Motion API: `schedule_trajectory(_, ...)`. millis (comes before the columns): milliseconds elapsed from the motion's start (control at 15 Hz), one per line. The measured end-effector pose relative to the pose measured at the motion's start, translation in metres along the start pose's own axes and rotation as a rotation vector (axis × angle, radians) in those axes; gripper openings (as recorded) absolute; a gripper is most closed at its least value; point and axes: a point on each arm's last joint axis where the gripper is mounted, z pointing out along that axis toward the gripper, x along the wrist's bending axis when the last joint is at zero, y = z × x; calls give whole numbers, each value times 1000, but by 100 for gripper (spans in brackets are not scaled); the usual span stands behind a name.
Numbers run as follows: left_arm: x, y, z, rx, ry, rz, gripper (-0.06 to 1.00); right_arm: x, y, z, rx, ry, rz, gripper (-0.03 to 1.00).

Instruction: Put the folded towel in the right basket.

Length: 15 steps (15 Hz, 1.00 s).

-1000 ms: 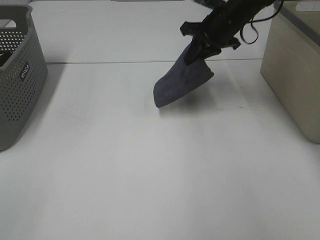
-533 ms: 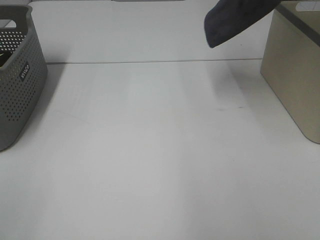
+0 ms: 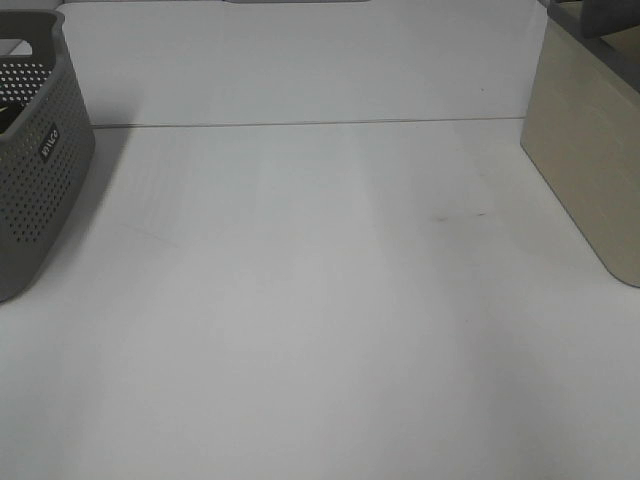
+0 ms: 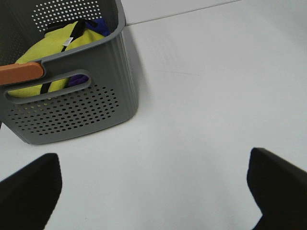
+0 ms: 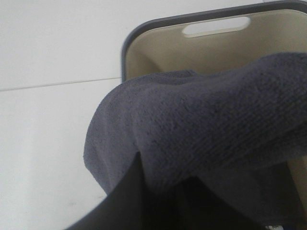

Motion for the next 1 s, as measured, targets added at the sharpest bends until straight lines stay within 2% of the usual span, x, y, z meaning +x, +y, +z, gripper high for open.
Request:
schedule_trajectory(200, 0, 0, 0, 0, 0, 0, 99, -52, -4, 11, 9, -14, 147, 8)
schedule_trajectory(267, 0, 0, 0, 0, 0, 0, 99, -61, -9, 24, 39, -22, 165, 8)
schedule_trajectory(400, 0, 0, 0, 0, 0, 0, 99, -72, -26, 69, 167, -18, 188, 8)
schedule_trajectory(533, 0, 0, 0, 0, 0, 0, 99, -76, -35, 88, 226, -11, 199, 16)
schedule_trajectory(600, 0, 0, 0, 0, 0, 0, 99, -77, -38, 94, 242, -9, 202, 27)
schedule_trajectory(800, 0, 0, 0, 0, 0, 0, 99, -76, -37, 92, 239, -9, 201, 70)
schedule_trajectory(867, 0, 0, 0, 0, 0, 0, 99, -73, -35, 88, 231, -7, 193, 76)
schedule_trajectory(1000, 0, 0, 0, 0, 0, 0, 99, -59, -29, 74, 205, 6, 168, 80)
